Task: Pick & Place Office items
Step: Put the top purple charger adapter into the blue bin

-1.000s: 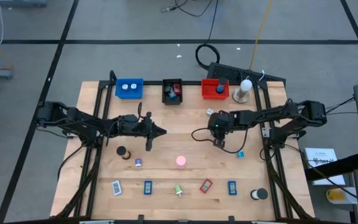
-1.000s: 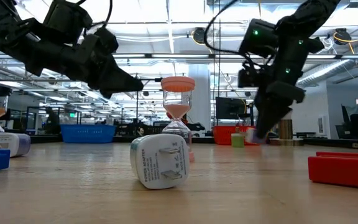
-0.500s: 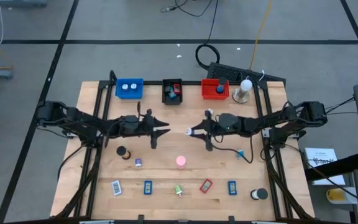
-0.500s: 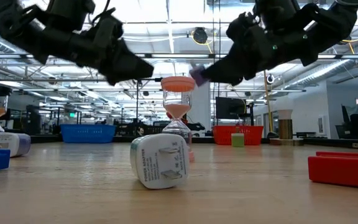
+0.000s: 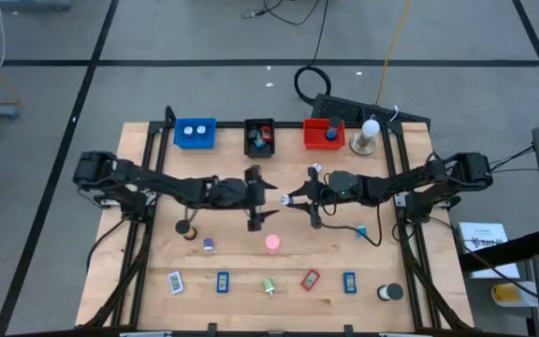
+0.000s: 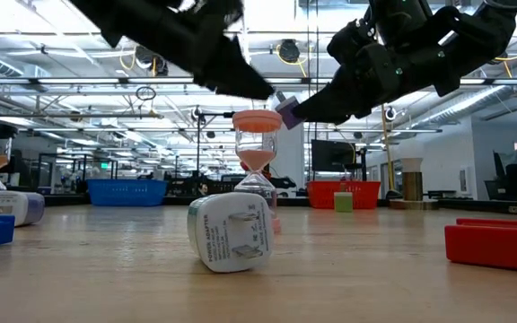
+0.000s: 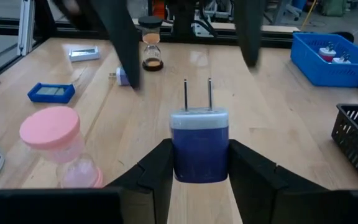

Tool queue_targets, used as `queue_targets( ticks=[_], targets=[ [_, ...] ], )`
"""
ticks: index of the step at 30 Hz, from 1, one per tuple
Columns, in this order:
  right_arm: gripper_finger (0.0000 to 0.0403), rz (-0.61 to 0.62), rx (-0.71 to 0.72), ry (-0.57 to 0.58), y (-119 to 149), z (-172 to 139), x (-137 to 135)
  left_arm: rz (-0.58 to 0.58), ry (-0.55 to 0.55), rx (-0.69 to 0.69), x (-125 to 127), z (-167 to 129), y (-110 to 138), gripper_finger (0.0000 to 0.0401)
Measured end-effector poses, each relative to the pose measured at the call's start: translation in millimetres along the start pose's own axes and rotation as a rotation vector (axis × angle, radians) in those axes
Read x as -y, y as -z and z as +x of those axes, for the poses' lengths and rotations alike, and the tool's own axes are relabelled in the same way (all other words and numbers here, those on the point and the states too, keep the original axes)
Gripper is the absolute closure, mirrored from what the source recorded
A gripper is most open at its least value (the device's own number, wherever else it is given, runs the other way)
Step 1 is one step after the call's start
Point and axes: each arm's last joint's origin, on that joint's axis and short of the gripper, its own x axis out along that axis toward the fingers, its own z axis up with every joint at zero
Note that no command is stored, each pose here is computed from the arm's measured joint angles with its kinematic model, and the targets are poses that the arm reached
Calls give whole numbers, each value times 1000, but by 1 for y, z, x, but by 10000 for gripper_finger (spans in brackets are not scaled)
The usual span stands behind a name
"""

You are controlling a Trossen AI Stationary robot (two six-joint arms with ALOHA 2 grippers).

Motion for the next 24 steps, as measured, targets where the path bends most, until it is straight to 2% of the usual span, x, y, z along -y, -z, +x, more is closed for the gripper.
queue_targets(
  ticks=[4, 9, 15, 24],
  targets=[
    [280, 0, 0, -1, 0, 0, 0, 24, -7, -43, 2, 14, -4, 69],
    [280, -2, 18, -26, -2, 0, -1, 21, 14, -37, 2, 22, -8, 100],
    [280, -22, 33, -34, -3, 0, -4, -30, 54, -25, -4, 23, -9, 163],
    [280, -27, 34, -40, -3, 0, -5, -21, 99, -12, -3, 23, -9, 265]
  ],
)
